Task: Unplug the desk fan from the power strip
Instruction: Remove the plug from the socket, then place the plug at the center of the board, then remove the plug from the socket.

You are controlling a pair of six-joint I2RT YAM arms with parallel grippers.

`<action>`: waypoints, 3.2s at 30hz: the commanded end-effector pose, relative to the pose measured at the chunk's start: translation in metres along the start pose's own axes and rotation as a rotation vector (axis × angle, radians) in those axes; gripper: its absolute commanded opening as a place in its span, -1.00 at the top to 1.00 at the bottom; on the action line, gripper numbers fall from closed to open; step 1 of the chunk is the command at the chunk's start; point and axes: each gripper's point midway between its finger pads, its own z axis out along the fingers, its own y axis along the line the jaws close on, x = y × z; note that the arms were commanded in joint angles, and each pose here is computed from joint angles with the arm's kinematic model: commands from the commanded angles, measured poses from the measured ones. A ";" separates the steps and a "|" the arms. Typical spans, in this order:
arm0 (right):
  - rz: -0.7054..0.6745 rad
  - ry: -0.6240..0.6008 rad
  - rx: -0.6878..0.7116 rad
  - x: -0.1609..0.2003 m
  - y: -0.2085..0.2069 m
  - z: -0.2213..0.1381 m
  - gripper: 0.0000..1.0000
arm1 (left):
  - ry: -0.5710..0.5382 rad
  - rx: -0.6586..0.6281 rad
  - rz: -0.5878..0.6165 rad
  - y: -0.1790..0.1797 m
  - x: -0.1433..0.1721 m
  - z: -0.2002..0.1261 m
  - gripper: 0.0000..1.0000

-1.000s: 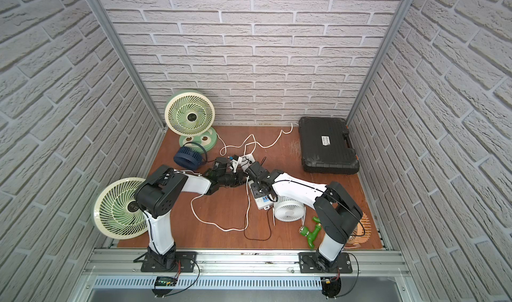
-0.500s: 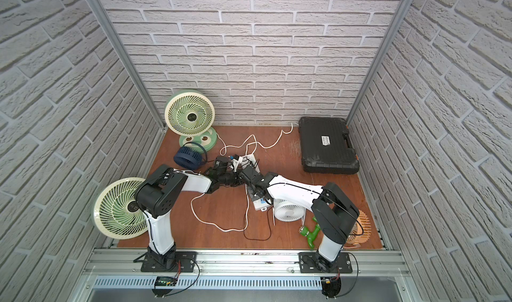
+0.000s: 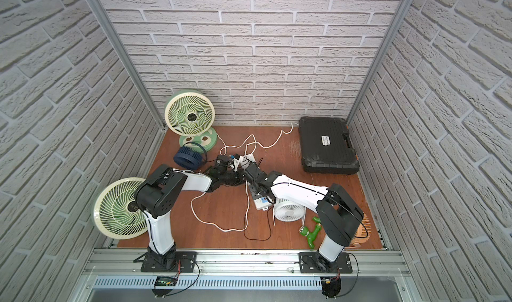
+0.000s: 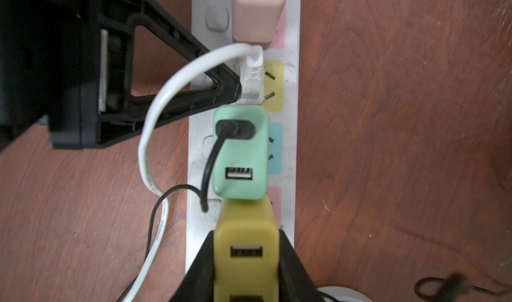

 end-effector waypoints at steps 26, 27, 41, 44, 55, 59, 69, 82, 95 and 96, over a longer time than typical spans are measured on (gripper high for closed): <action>0.258 -0.192 -0.005 -0.054 -0.113 -0.070 0.73 | 0.037 -0.097 -0.040 0.020 0.014 -0.003 1.00; 0.284 -0.189 0.022 -0.052 -0.126 -0.071 0.73 | 0.037 -0.098 -0.041 0.021 0.014 -0.004 1.00; 0.715 -0.022 0.116 0.037 -0.244 -0.031 0.72 | 0.025 -0.091 -0.043 0.021 0.011 -0.009 1.00; 0.748 0.024 0.102 0.050 -0.250 -0.020 0.71 | 0.023 -0.091 -0.043 0.021 0.010 -0.010 1.00; 0.746 0.112 0.102 0.070 -0.253 0.007 0.57 | 0.012 -0.081 -0.040 0.019 0.006 -0.011 1.00; 0.736 0.130 0.105 0.073 -0.253 0.010 0.48 | 0.011 -0.078 -0.038 0.018 0.006 -0.011 1.00; 0.701 0.087 0.142 0.065 -0.253 -0.018 0.19 | 0.009 -0.077 -0.038 0.018 0.004 -0.010 1.00; 0.490 -0.126 0.018 0.005 -0.205 -0.077 -0.03 | 0.011 -0.071 -0.037 0.016 0.002 -0.009 1.00; 0.179 -0.218 -0.250 -0.034 -0.086 -0.085 0.00 | 0.012 -0.073 -0.043 0.018 0.003 -0.008 1.00; 0.159 -0.213 -0.259 -0.034 -0.077 -0.082 0.00 | 0.011 -0.073 -0.043 0.018 0.003 -0.008 1.00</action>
